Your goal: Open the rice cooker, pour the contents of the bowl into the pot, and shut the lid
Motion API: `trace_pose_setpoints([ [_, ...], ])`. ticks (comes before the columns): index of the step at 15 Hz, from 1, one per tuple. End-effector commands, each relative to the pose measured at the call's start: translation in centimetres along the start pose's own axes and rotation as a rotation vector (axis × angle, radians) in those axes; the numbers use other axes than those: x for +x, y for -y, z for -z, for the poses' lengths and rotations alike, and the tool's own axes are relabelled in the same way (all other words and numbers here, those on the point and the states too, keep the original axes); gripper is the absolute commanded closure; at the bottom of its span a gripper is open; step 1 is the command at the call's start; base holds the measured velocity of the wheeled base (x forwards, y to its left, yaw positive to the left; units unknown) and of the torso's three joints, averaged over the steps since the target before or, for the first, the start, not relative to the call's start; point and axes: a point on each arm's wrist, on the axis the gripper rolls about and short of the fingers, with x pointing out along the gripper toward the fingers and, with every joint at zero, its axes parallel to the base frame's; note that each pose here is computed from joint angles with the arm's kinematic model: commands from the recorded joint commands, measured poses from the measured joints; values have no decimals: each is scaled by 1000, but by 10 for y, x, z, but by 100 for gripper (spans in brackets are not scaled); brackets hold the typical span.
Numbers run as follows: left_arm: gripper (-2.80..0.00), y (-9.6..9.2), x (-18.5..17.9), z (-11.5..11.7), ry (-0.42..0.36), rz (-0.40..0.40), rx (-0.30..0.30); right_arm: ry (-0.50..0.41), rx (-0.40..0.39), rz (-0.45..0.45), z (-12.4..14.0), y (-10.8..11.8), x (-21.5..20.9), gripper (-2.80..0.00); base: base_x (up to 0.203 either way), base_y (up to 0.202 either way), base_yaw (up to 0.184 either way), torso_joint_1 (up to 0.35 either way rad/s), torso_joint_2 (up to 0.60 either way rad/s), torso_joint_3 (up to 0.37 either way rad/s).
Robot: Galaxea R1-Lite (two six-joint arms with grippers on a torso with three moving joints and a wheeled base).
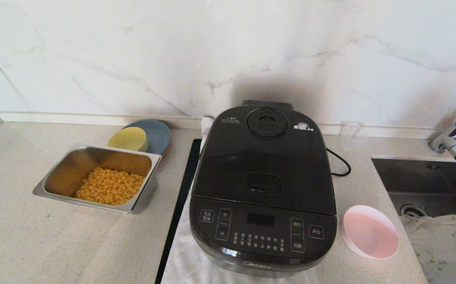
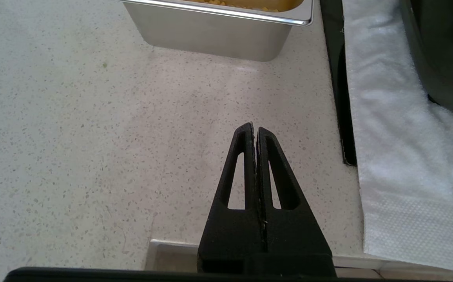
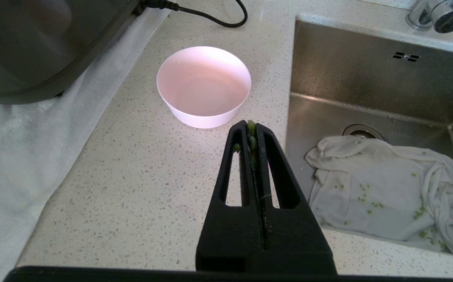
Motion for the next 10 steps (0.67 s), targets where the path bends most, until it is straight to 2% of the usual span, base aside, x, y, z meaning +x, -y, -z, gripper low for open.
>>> trace_pose_setpoints([
  [1,0,0,0,0,0,-1,0,-12,5,-1,1,0,0,0,0,0,0,0,0,0],
  [10,0,0,0,0,0,1,-1,-15,30,5,1,0,0,0,0,0,0,0,0,0],
])
